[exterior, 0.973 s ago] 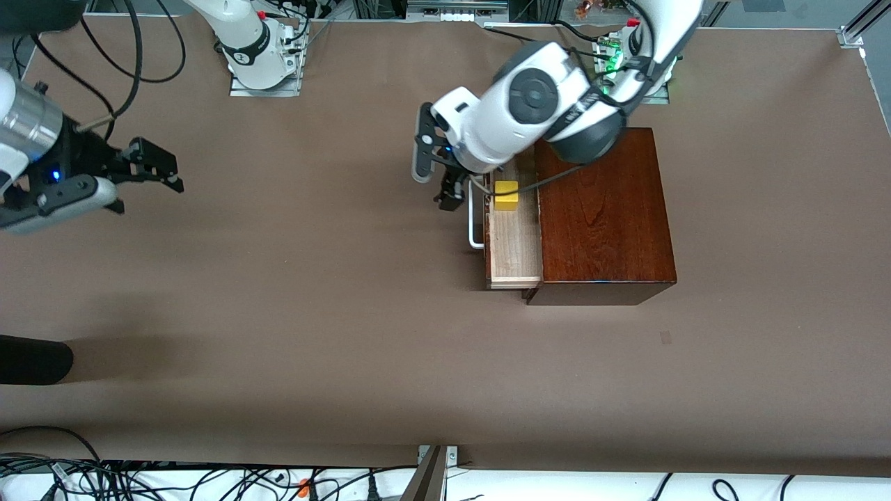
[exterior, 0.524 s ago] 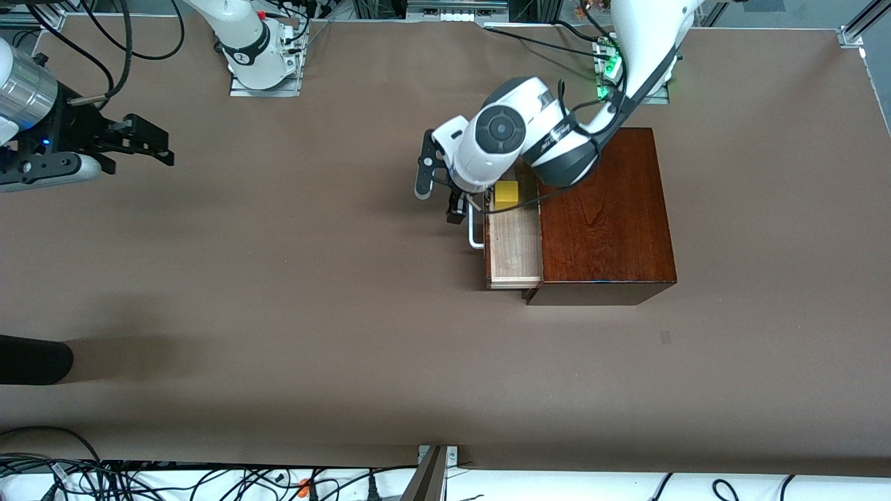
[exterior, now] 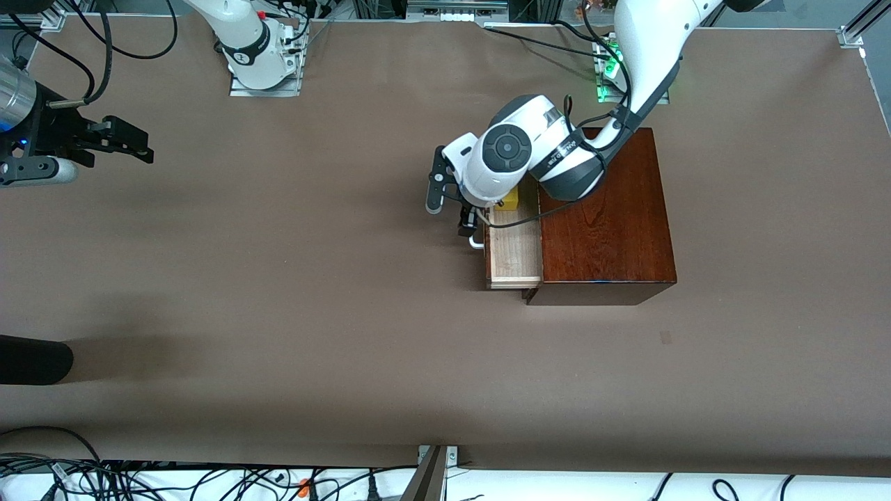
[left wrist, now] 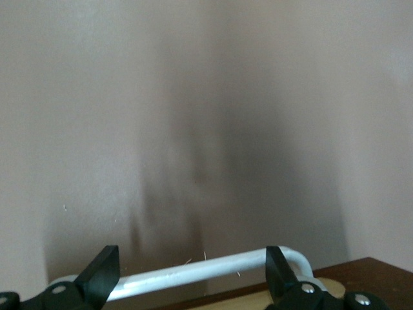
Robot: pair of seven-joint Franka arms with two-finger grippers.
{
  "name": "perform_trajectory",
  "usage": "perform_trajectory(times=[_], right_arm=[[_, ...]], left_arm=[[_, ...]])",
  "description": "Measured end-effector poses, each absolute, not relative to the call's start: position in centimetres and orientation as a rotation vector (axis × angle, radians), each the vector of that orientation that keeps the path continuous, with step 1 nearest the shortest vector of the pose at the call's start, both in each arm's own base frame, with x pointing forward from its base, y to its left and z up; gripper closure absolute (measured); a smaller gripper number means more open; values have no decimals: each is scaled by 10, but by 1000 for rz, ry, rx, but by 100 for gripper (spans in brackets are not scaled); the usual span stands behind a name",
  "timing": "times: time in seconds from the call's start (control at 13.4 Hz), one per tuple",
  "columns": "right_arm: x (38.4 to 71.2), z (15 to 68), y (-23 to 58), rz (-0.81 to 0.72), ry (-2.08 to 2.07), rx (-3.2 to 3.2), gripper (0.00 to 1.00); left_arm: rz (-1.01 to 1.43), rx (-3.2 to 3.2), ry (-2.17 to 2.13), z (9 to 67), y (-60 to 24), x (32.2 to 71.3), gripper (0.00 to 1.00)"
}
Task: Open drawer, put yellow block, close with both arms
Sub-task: 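Push the drawer front with the left gripper toward the box, then push the drawer fully shut with the left gripper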
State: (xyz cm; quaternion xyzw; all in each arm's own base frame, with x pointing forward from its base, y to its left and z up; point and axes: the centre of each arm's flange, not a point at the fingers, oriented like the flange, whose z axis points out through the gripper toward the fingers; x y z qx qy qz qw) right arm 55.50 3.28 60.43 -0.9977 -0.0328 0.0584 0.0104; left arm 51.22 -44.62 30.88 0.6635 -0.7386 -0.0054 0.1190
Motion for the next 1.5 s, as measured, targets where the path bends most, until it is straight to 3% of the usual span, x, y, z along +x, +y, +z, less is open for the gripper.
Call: perform_trajectory(times=[1.5], right_arm=[[569, 602, 26, 87, -84, -3148, 0]], left_arm=[[-326, 1987, -2128, 314, -383, 535, 0]])
